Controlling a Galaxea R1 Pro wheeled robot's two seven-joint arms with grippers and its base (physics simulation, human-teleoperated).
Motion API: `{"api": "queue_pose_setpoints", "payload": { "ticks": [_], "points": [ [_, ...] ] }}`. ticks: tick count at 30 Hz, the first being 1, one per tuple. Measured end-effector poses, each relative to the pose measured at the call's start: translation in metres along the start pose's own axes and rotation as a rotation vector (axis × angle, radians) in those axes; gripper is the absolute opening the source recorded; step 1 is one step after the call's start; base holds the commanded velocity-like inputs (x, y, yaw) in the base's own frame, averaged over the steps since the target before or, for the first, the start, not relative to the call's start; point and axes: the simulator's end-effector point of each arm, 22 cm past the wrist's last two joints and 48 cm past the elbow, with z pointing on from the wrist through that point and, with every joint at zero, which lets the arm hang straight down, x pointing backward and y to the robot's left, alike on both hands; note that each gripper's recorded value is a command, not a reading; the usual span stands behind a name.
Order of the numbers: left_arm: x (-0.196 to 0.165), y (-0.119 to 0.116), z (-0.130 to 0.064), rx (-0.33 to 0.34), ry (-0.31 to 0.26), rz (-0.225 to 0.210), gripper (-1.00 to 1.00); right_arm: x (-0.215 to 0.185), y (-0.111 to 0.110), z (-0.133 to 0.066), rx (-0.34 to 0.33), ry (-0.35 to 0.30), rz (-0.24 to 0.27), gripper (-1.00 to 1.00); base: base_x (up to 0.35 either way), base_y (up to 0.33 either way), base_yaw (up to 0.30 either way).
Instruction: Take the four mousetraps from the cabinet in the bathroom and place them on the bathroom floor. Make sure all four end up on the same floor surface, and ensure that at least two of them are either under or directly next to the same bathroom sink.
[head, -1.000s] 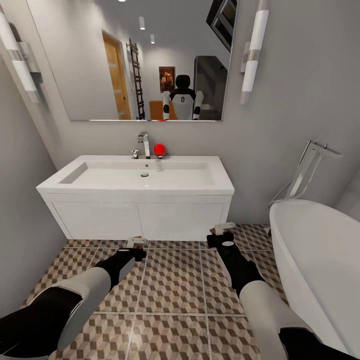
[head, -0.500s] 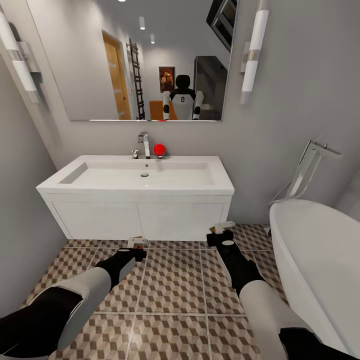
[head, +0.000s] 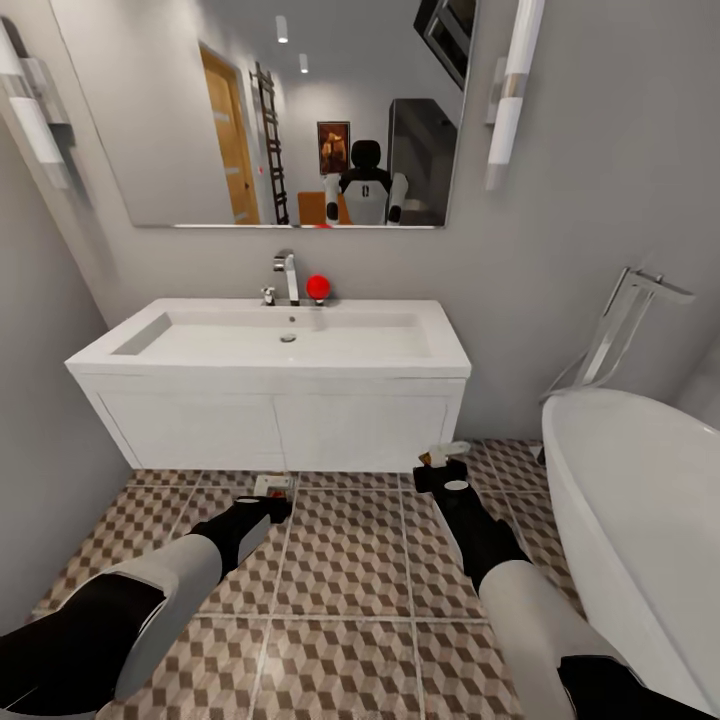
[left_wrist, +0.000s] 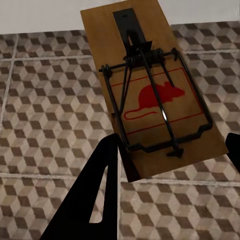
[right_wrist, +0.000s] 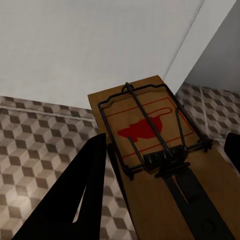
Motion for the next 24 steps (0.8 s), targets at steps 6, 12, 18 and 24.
{"api": "queue_pose_setpoints", "payload": {
  "ticks": [6,12,18,24],
  "points": [
    [0.012,-0.002,0.011,0.001,0.008,0.001,-1.0,0.015,0.003,0.008,-0.001,0.009,0.0,-1.0,0.0,0.0,0.0],
    [0.015,-0.006,0.021,0.007,-0.003,-0.001,-1.0,0.029,0.005,0.017,-0.003,0.017,0.0,-1.0,0.0,0.0,0.0],
    [-0.008,-0.011,0.028,0.017,-0.069,-0.011,-1.0,0.044,0.008,0.025,-0.005,0.026,0.0,-1.0,0.0,0.0,0.0],
    [-0.007,-0.014,0.037,0.021,-0.083,-0.015,-1.0,0.06,0.011,0.033,-0.008,0.036,0.0,-1.0,0.0,0.0,0.0]
  ]
}}
